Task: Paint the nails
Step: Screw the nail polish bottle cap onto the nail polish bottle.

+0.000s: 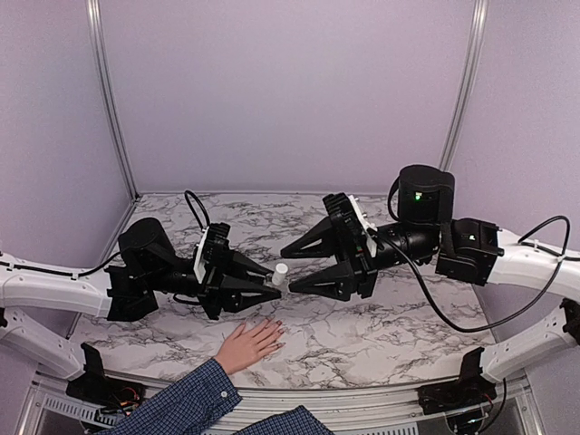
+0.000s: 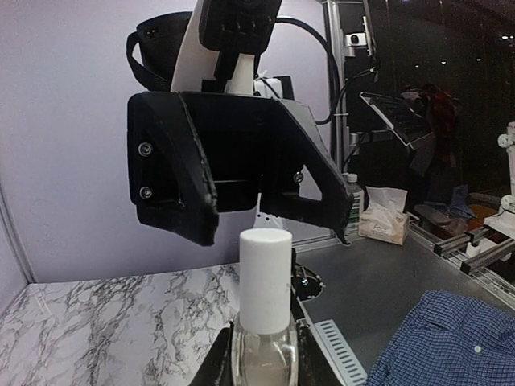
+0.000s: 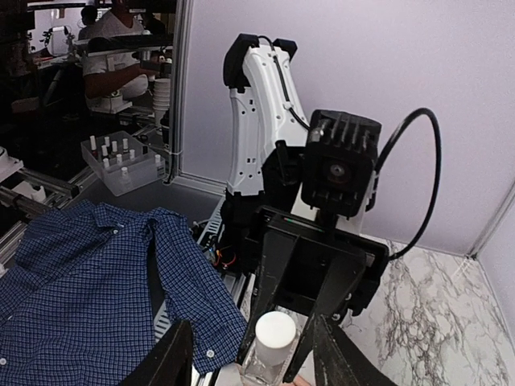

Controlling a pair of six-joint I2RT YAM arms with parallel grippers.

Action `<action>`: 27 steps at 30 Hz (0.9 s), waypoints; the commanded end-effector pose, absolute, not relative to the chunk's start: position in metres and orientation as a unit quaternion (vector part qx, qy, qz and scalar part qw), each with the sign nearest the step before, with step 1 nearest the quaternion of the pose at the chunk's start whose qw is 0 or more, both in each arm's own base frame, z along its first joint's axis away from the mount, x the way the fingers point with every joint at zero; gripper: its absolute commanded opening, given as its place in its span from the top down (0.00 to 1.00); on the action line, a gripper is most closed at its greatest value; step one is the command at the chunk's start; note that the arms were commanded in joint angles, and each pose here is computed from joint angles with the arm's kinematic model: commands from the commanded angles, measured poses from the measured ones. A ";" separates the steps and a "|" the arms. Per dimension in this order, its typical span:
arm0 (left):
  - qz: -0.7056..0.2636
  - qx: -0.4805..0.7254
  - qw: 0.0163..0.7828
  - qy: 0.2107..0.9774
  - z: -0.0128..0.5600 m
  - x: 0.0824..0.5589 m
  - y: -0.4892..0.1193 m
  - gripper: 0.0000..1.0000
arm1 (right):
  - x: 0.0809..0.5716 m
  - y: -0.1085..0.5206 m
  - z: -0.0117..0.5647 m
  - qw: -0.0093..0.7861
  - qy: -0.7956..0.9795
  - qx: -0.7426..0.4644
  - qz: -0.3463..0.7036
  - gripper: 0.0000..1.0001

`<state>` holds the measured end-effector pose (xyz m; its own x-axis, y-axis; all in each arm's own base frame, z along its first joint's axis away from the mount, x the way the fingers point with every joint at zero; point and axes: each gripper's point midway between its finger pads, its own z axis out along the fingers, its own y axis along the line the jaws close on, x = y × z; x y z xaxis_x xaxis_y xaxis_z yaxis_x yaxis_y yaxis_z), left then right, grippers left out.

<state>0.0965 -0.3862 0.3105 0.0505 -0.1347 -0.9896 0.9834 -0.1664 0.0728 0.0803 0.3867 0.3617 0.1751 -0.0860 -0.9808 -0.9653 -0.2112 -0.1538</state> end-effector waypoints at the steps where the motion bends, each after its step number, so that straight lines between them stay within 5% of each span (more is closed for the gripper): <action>1: -0.609 0.554 0.439 0.361 0.324 0.069 -0.384 1.00 | 0.048 0.385 0.382 0.440 0.361 -0.654 0.498 0.53; 15: -0.629 0.571 0.402 0.341 0.324 0.054 -0.386 1.00 | 0.037 0.398 0.375 0.417 0.347 -0.673 0.503 0.59; 27: -0.624 0.570 0.413 0.340 0.326 0.055 -0.385 1.00 | 0.039 0.402 0.369 0.412 0.353 -0.676 0.499 0.85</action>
